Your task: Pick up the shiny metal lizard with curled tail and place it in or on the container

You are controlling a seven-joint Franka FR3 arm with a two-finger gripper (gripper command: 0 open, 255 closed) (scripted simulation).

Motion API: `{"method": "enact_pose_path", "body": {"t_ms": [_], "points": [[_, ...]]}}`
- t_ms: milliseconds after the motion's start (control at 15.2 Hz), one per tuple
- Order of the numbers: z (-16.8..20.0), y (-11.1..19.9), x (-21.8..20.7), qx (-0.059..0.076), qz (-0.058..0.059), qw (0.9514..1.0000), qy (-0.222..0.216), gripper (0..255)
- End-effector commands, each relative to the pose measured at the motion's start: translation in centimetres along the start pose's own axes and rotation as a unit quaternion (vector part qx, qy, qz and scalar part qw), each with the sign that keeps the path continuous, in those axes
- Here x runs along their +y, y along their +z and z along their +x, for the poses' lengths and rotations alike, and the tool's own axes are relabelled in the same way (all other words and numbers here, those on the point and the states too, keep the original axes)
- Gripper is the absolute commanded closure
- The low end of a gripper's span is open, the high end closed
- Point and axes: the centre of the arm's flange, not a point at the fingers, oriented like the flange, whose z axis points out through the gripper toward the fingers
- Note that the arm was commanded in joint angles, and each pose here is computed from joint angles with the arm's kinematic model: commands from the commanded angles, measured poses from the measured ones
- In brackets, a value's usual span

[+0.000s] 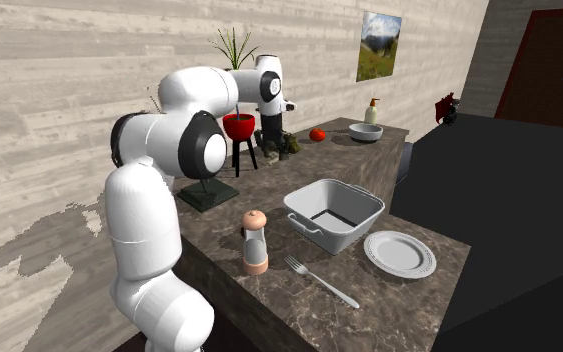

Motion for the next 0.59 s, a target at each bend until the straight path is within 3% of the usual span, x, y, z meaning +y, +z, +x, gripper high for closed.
{"method": "enact_pose_path", "body": {"t_ms": [0,528], "points": [[-0.4,-0.1,2.5,0.000,0.000,1.0000,0.000,255],[-2.9,-0.5,12.7,0.000,0.000,1.0000,0.000,255]]}}
